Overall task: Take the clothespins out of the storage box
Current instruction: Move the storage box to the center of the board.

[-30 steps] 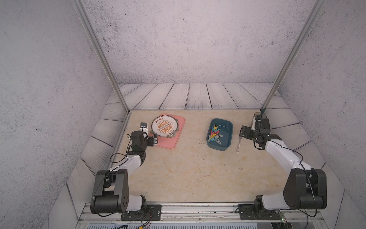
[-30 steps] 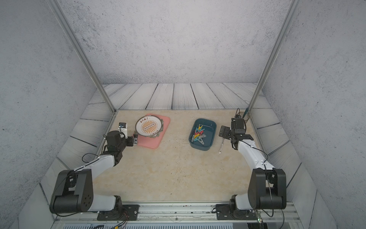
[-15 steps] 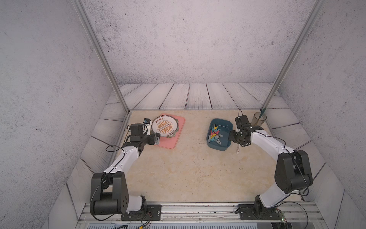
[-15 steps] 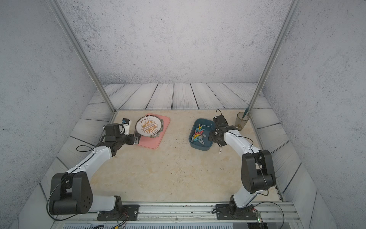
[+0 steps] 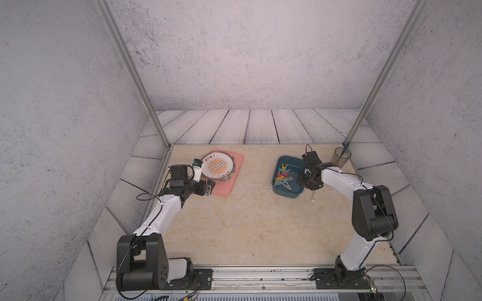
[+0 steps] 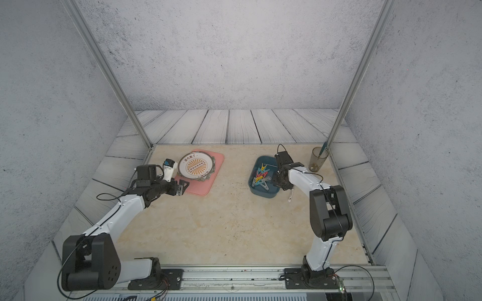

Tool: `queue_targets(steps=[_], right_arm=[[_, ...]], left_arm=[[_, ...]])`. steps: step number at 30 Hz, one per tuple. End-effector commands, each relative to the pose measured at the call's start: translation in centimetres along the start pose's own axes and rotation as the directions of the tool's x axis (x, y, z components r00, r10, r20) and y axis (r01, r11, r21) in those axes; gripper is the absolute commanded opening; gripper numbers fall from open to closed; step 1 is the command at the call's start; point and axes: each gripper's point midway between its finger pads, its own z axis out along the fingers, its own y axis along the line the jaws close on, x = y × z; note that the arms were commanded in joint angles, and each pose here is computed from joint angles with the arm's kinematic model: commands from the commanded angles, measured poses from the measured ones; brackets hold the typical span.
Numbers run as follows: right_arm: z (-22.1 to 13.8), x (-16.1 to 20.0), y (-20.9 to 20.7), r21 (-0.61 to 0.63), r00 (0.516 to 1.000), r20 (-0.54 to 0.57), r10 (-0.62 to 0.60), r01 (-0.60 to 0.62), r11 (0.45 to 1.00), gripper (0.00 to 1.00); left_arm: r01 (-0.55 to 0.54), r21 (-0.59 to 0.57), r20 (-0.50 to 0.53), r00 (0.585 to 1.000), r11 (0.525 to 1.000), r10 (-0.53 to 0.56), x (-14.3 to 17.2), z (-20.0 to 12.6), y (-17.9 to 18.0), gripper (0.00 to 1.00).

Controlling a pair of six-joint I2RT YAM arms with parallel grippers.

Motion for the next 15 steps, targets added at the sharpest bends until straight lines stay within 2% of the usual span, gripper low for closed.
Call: queue_targets(steps=[1, 7, 15], right_arm=[[1.2, 0.8, -0.3, 0.031, 1.0, -0.026, -0.004, 0.005, 1.0, 0.24], [0.5, 1.7, -0.6, 0.028, 1.0, -0.021, -0.017, 0.018, 0.999, 0.14], [-1.9, 4.8, -0.2, -0.005, 0.999, -0.006, -0.043, 0.043, 0.999, 0.11]], left_arm=[[-0.028, 0.046, 0.011, 1.0, 0.999, 0.027, -0.8, -0.9, -0.8, 0.92], [-0.034, 0.075, 0.018, 0.999, 0.997, 0.033, -1.3, -1.6, -1.5, 0.92], [-0.022, 0.102, 0.021, 1.0, 0.995, 0.02, -2.4, -2.6, -2.3, 0.91]])
